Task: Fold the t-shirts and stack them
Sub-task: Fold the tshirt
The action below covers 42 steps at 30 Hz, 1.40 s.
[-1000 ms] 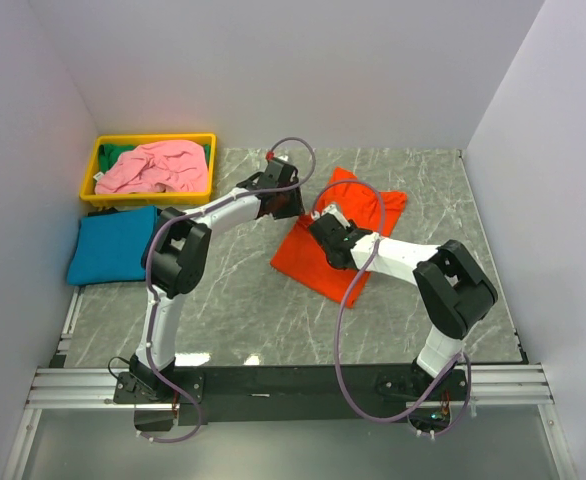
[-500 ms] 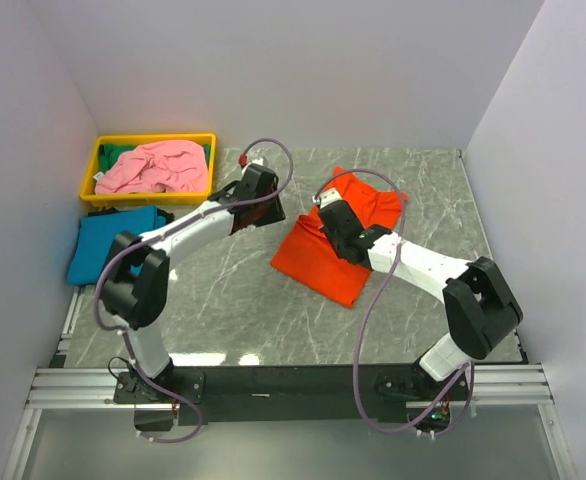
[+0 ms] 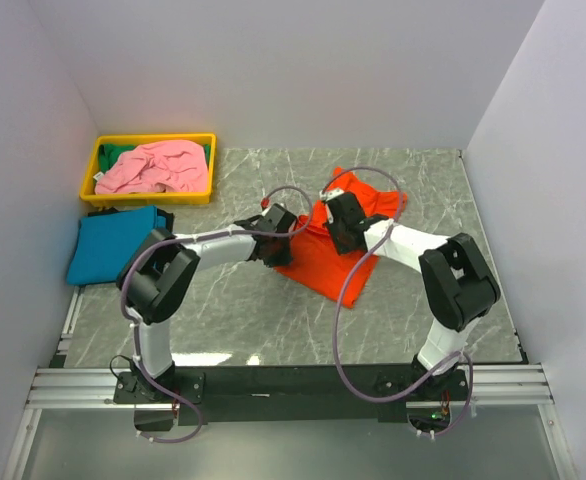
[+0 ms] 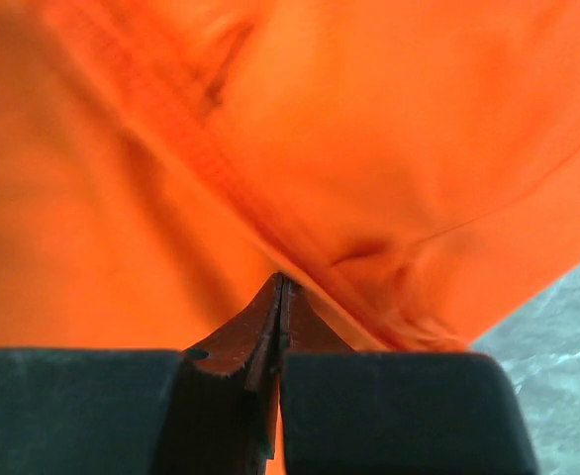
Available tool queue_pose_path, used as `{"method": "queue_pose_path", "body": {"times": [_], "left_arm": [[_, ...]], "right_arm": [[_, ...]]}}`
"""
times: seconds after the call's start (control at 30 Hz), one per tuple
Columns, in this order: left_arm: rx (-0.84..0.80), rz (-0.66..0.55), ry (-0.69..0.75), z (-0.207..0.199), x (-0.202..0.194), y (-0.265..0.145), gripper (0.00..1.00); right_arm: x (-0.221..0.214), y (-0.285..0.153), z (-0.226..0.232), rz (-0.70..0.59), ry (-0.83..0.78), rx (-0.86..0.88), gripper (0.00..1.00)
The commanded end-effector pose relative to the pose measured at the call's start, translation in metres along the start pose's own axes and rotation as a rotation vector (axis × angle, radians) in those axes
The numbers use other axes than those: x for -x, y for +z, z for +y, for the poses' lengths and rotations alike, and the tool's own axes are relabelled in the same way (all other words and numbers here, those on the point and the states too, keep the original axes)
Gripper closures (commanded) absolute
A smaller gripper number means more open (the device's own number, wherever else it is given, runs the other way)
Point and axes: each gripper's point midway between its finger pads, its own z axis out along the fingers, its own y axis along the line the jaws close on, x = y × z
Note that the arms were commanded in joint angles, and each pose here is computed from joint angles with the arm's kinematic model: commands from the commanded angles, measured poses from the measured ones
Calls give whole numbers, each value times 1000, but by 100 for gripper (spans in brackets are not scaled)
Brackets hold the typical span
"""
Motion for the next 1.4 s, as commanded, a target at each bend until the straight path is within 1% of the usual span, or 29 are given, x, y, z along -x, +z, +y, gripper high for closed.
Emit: {"method": "queue_pose_path", "body": {"times": [0.0, 0.03, 0.1, 0.13, 0.17, 0.27, 0.33, 0.37, 0.5, 0.53, 0.57, 0.63, 0.67, 0.73, 0.77, 0.8, 0.83, 0.9, 0.93, 0.97, 1.0, 1.07, 1.1, 1.13, 1.17, 1.23, 1.27, 1.33, 1.37], "left_arm": [[32, 65, -35, 18, -25, 5, 92], [38, 81, -36, 21, -31, 6, 92], [62, 110, -46, 32, -43, 6, 93], [62, 118, -49, 33, -47, 4, 93], [60, 128, -53, 35, -51, 3, 93], [58, 164, -72, 38, -67, -4, 93], [55, 178, -96, 40, -75, -12, 93], [58, 181, -105, 41, -78, -15, 93], [21, 205, -149, 38, -99, -38, 93], [13, 199, -157, 38, -100, -41, 93], [1, 189, -160, 37, -100, -43, 92], [8, 171, -167, 39, -97, -45, 92], [7, 170, -164, 38, -96, -46, 92], [15, 176, -167, 38, -96, -46, 92], [14, 174, -171, 39, -96, -46, 92], [13, 174, -179, 40, -98, -47, 92], [10, 171, -181, 40, -98, -48, 92], [5, 167, -185, 41, -99, -50, 91], [3, 165, -185, 40, -99, -51, 91], [3, 165, -186, 41, -99, -52, 91], [0, 164, -184, 40, -99, -52, 91], [2, 169, -182, 40, -100, -51, 91], [0, 171, -182, 40, -101, -51, 91], [1, 175, -181, 40, -102, -50, 91], [1, 175, -181, 40, -102, -51, 91], [-4, 178, -180, 39, -104, -51, 91], [-9, 177, -180, 39, -104, -51, 91], [-17, 174, -176, 37, -103, -52, 90], [-22, 170, -172, 36, -103, -52, 89]], "right_arm": [[41, 3, -31, -90, 110, -27, 99], [43, 5, -40, -89, 172, -39, 98], [40, 13, -60, -51, 234, -61, 97], [52, 11, -66, -67, 270, -68, 97], [52, 11, -68, -51, 285, -68, 97], [70, -2, -64, -99, 333, -13, 96], [71, -10, -50, -112, 379, 61, 95], [78, -23, -50, -151, 402, 80, 93], [74, -45, -6, -195, 432, 327, 92], [77, -59, 20, -194, 423, 481, 92], [82, -64, 30, -217, 418, 540, 91], [76, -67, 51, -203, 447, 635, 91], [81, -72, 70, -214, 431, 734, 91], [75, -66, 91, -166, 453, 820, 91], [77, -70, 106, -161, 431, 881, 91], [80, -69, 114, -157, 424, 902, 91], [75, -59, 122, -123, 434, 914, 91], [81, -53, 133, -127, 438, 953, 90], [76, -42, 138, -86, 483, 970, 90], [82, -38, 141, -114, 487, 992, 90], [84, -34, 142, -103, 511, 1004, 90], [78, -11, 142, -72, 543, 977, 90], [78, 0, 135, -74, 574, 953, 90], [72, 12, 132, -42, 627, 946, 90], [76, 17, 127, -68, 653, 951, 90], [75, 34, 106, -61, 737, 911, 90], [74, 39, 98, -55, 758, 886, 90], [84, 40, 77, -94, 770, 825, 90], [83, 38, 73, -81, 774, 803, 90]]}}
